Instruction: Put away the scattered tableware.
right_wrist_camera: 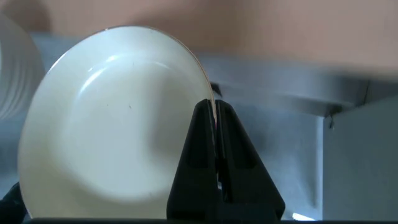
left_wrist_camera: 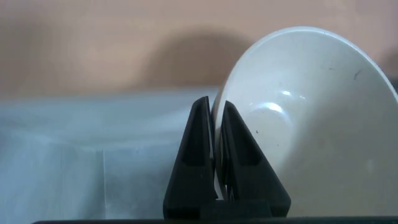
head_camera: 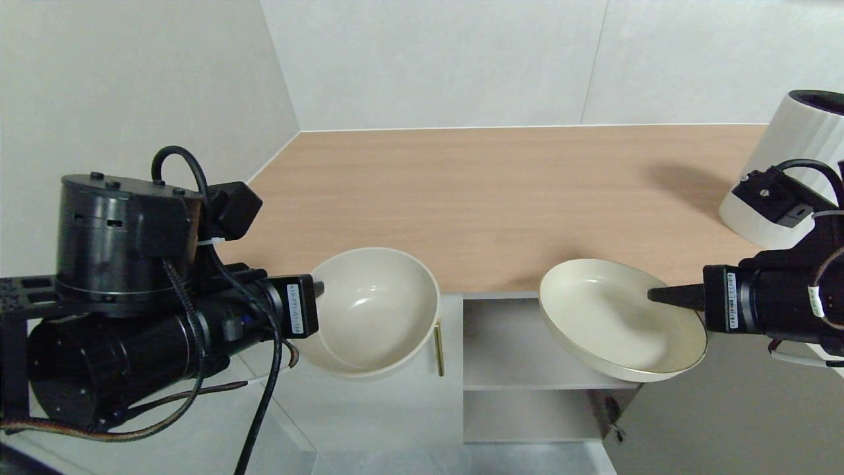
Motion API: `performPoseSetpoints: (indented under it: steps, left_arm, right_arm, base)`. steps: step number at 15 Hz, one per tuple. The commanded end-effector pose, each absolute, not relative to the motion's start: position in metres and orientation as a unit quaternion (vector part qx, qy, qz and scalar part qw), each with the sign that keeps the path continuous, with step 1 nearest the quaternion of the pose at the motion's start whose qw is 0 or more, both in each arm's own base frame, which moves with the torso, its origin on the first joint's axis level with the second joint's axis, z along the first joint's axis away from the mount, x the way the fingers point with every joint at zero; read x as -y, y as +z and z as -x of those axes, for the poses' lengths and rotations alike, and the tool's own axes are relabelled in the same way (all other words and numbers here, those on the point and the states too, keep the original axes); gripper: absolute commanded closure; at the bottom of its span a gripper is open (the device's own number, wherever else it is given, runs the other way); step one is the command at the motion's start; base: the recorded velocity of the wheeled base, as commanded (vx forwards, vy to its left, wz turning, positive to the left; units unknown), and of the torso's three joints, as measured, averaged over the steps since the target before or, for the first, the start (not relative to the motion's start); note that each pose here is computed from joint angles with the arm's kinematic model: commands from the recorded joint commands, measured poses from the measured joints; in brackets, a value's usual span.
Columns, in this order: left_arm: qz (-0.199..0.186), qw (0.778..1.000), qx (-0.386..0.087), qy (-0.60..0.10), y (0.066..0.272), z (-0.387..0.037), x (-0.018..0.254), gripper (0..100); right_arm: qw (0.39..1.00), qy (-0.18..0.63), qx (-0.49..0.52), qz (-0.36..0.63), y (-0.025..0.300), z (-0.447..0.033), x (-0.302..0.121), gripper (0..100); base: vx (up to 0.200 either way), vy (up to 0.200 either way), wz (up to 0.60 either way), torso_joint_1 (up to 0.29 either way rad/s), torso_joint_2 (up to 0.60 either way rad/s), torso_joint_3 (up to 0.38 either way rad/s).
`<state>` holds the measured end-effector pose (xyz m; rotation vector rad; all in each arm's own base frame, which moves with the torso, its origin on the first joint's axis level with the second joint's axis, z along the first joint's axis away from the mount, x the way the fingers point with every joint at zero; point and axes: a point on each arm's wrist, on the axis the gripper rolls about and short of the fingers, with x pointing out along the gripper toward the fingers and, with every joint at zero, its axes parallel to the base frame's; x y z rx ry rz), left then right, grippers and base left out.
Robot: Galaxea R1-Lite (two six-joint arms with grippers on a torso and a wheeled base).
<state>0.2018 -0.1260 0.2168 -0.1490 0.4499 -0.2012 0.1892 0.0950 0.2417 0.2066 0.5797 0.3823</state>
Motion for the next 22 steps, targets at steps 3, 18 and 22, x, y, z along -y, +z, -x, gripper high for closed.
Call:
performPoseSetpoints:
  steps: [3, 18, 22]
  left_arm:
    - [0.073, 0.967, -0.222, -0.099, 0.217, -0.201, 0.125, 100]
    - [0.073, 0.967, -0.223, -0.099, 0.216, -0.201, 0.125, 100]
    - [0.072, 0.967, -0.223, -0.099, 0.216, -0.201, 0.125, 100]
  right_arm:
    - [0.937, 0.188, -0.277, -0.102, 0.238, -0.189, -0.095, 100]
    - [0.941, 0.193, -0.266, -0.081, 0.216, -0.2, -0.1, 100]
    - [0.94, 0.195, -0.269, -0.079, 0.215, -0.2, -0.1, 100]
  base:
    - [-0.067, 0.0, 0.0, -0.002, 0.0, 0.002]
    - [0.0, 0.0, 0.0, -0.084, 0.22, 0.125]
    - [0.0, 0.0, 0.0, -0.166, 0.46, 0.288]
